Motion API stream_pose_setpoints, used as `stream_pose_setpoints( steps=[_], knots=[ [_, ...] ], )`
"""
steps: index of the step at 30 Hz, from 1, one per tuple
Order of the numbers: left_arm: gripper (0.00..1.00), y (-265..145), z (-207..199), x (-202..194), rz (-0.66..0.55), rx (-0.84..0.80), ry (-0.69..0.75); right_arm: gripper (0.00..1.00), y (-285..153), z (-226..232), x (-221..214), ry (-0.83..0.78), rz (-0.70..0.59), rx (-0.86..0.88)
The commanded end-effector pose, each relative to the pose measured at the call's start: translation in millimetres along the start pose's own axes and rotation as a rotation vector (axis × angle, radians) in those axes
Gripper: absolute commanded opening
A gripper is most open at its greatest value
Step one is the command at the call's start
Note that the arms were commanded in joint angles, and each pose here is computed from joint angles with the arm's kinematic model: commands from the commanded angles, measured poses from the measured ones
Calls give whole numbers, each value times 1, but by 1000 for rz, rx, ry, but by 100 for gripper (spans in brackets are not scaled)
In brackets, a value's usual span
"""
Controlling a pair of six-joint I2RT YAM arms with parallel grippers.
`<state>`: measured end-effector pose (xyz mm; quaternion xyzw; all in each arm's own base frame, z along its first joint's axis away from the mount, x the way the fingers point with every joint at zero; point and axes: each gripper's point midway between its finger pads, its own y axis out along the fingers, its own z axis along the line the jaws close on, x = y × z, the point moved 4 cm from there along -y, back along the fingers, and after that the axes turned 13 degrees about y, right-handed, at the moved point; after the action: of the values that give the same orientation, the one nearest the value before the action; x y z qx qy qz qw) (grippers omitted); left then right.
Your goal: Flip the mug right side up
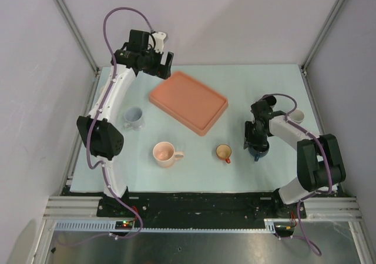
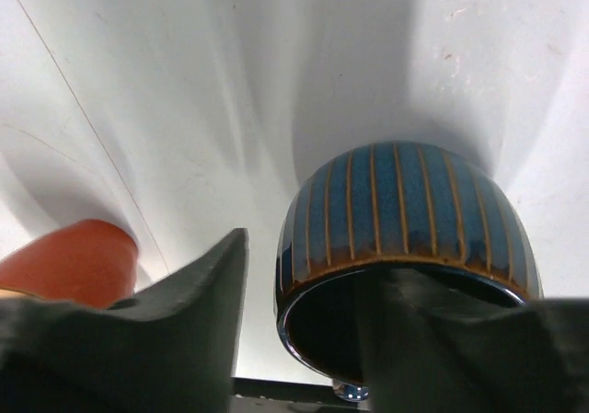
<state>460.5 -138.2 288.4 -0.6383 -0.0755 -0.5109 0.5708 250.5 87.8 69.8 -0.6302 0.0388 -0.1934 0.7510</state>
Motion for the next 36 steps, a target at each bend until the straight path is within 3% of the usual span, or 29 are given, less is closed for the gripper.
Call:
stream_pose_setpoints(
  steps=[1, 2, 4, 6, 9, 12, 15, 17, 22, 24, 27, 31, 36],
  knots=[
    [100, -40, 5, 21, -82, 65, 46, 60, -14, 2, 13, 3, -100, 17],
    [100, -43, 6, 22, -87, 71, 44, 66, -19, 1, 14, -2, -114, 11],
    [100, -48, 7, 24, -94, 87, 35, 88, -33, 1, 17, -22, -147, 19],
    [100, -53, 9, 27, -102, 104, 17, 97, -50, 3, 20, -51, -198, 30],
    [100, -67, 10, 31, -125, 133, -7, 99, -88, 8, 33, -92, -366, 87],
    [100, -91, 10, 26, -134, 168, 4, 99, -135, 14, 54, -133, -631, 178],
    [100, -127, 7, 6, -149, 217, 34, 99, -164, 16, 69, -171, -856, 255],
    [100, -146, 6, -20, -139, 273, 68, 99, -172, 20, 71, -192, -928, 311],
    [100, -180, 0, -119, -48, 424, 151, 99, -160, 13, 64, -104, -918, 309],
    [100, -194, -1, -153, -84, 499, 123, 99, -144, 0, 56, -32, -903, 269],
    [100, -215, -13, -184, -278, 628, 131, 100, -125, -11, 40, 7, -899, 271],
    [100, -195, -28, -231, -419, 722, 81, 99, -106, -17, 22, 16, -888, 314],
    [100, -165, -31, -264, -395, 732, -29, 99, -89, -37, 10, 73, -924, 272]
  ],
)
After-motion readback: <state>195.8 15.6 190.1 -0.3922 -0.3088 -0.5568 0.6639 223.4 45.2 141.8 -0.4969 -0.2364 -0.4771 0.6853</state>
